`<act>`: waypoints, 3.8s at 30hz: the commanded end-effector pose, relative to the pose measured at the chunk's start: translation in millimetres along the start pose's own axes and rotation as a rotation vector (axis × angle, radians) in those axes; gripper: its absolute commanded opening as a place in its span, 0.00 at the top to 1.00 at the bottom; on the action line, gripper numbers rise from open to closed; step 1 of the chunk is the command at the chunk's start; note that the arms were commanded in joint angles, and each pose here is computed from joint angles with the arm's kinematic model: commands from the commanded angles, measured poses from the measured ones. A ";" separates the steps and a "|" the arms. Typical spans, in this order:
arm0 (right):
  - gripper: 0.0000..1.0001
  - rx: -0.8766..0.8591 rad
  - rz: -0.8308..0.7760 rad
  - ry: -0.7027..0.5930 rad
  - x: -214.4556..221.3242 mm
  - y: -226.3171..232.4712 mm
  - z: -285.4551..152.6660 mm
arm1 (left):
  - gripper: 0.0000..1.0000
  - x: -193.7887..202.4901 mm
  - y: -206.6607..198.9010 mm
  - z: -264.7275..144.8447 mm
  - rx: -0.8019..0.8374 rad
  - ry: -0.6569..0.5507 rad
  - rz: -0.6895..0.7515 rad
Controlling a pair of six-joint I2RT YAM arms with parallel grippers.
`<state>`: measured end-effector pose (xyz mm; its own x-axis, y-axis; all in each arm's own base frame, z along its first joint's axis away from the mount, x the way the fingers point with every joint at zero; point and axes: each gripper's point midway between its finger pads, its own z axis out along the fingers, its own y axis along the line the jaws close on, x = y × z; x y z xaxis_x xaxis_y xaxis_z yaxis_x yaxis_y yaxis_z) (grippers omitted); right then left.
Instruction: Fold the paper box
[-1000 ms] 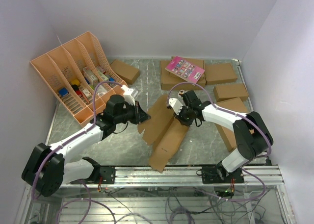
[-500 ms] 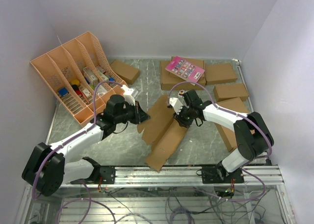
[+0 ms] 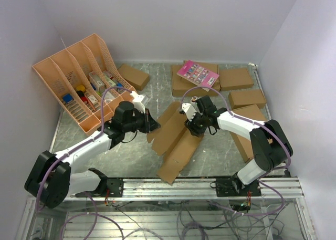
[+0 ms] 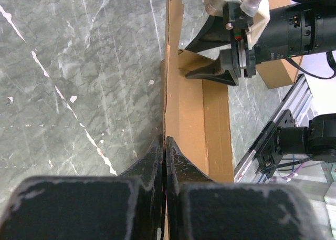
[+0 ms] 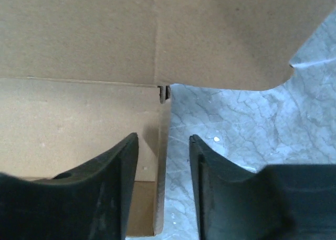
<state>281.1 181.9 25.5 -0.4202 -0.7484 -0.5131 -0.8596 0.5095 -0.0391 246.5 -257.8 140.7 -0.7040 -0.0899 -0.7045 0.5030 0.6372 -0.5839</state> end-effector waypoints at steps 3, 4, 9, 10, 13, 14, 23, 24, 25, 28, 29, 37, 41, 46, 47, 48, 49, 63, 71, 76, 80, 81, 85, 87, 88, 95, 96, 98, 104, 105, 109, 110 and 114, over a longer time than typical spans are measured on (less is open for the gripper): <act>0.53 -0.054 0.046 -0.087 -16.9 -3.2 -11.2 | 0.93 -14.6 -4.2 5.2 0.003 -0.018 0.059; 0.52 -0.055 0.050 -0.088 -16.9 -3.8 -11.4 | 0.93 -14.8 -4.7 6.2 0.006 -0.014 0.062; 0.57 -0.049 0.049 -0.066 -11.9 -5.6 -7.8 | 0.93 -15.2 -3.0 8.6 -0.002 0.002 0.070; 0.61 -0.046 0.051 -0.057 -9.7 -6.0 -6.7 | 0.93 -15.9 -3.2 8.6 -0.001 0.002 0.072; 0.70 -0.064 0.059 -0.045 -7.8 -3.6 -3.0 | 0.93 -16.3 -6.3 10.2 0.016 0.004 0.071; 0.73 -0.069 0.061 -0.043 -7.8 -2.7 -1.8 | 0.93 -16.6 -7.9 11.7 0.026 0.006 0.070; 0.82 -0.054 0.079 -0.013 -4.6 -5.4 4.0 | 0.93 -19.4 -13.0 24.1 0.069 0.050 0.101; 0.93 -0.050 0.085 -0.015 -5.3 -6.4 3.6 | 0.93 -22.6 -12.2 25.3 0.062 0.049 0.110; 1.00 -0.043 0.088 -0.024 -7.0 -7.6 2.4 | 0.92 -24.7 -10.8 26.7 0.052 0.048 0.115; 1.00 -0.030 0.104 -0.046 -11.0 -10.6 -1.9 | 0.83 -39.6 -6.9 29.1 0.005 0.026 0.135; 1.00 -0.033 0.116 -0.056 -12.5 -12.4 -3.5 | 0.80 -45.7 -4.9 29.9 -0.015 0.012 0.140; 1.00 -0.030 0.208 -0.125 -12.5 -29.4 -18.8 | 0.67 -76.2 -2.9 17.8 -0.077 -0.134 0.126; 1.00 -0.005 0.229 -0.108 -6.5 -36.1 -16.6 | 0.66 -72.1 -1.0 -2.1 -0.075 -0.236 0.108; 1.00 0.004 0.249 -0.073 -0.2 -38.9 -10.6 | 0.51 -54.4 6.3 -30.4 -0.080 -0.345 0.082; 1.00 -0.003 0.251 -0.078 -1.5 -37.9 -11.2 | 0.52 -47.0 11.7 -33.4 -0.092 -0.350 0.072; 1.00 -0.007 0.250 -0.085 -3.2 -37.1 -12.3 | 0.54 -39.1 17.3 -36.1 -0.107 -0.350 0.060; 1.00 -0.011 0.248 -0.093 -4.9 -36.2 -13.3 | 0.57 -30.4 24.0 -38.1 -0.127 -0.344 0.042; 1.00 -0.037 0.287 -0.105 -3.8 -36.2 -13.8 | 0.90 32.5 18.8 -17.1 0.004 -0.290 -0.018; 1.00 -0.053 0.311 -0.105 -1.5 -35.2 -12.5 | 0.90 39.0 -25.0 14.3 0.132 -0.290 0.071; 1.00 -0.053 0.322 -0.105 -0.1 -36.6 -12.6 | 0.90 56.0 -43.3 24.8 0.202 -0.263 0.109; 1.00 -0.061 0.324 -0.104 -0.2 -35.2 -12.1 | 0.90 62.1 -51.9 25.1 0.236 -0.268 0.143; 1.00 -0.063 0.325 -0.105 -0.4 -35.2 -12.0 | 0.89 63.4 -52.3 26.1 0.235 -0.268 0.151; 1.00 -0.077 0.324 -0.111 -2.1 -32.5 -12.7 | 0.81 64.5 -46.7 30.0 0.202 -0.286 0.189; 1.00 -0.087 0.326 -0.114 -2.5 -31.1 -13.1 | 0.79 63.2 -44.4 29.8 0.194 -0.308 0.223; 1.00 -0.092 0.327 -0.116 -3.0 -30.5 -13.2 | 0.78 62.0 -43.9 29.5 0.193 -0.320 0.241; 1.00 -0.157 0.317 -0.141 -8.6 -20.2 -15.5 | 0.75 52.5 -42.0 31.3 0.193 -0.402 0.405; 1.00 -0.170 0.315 -0.145 -9.3 -18.1 -15.6 | 0.75 50.8 -43.5 31.0 0.202 -0.418 0.421; 1.00 -0.195 0.312 -0.153 -11.3 -13.9 -16.7 | 0.75 50.5 -46.5 28.9 0.226 -0.442 0.439; 1.00 -0.245 0.306 -0.167 -14.7 -6.3 -17.4 | 0.75 53.8 -54.4 23.6 0.298 -0.484 0.450; 1.00 -0.256 0.305 -0.169 -15.0 -4.7 -17.3 | 0.75 53.8 -55.1 24.3 0.301 -0.483 0.452; 1.00 -0.285 0.303 -0.173 -15.9 -0.1 -17.4 | 0.74 46.0 -59.6 23.9 0.305 -0.511 0.472; 1.00 -0.292 0.304 -0.173 -16.0 0.8 -17.3 | 0.74 44.6 -60.2 23.6 0.304 -0.517 0.481; 1.00 -0.309 0.306 -0.172 -15.5 3.7 -16.9 | 0.73 41.6 -61.8 24.8 0.303 -0.529 0.503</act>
<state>301.4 161.8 34.1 -0.6207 -0.5195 -0.5872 -0.7437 0.6272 0.2313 187.5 -309.7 70.3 -0.2634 -0.0647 -0.9625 0.8261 0.5002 -0.2597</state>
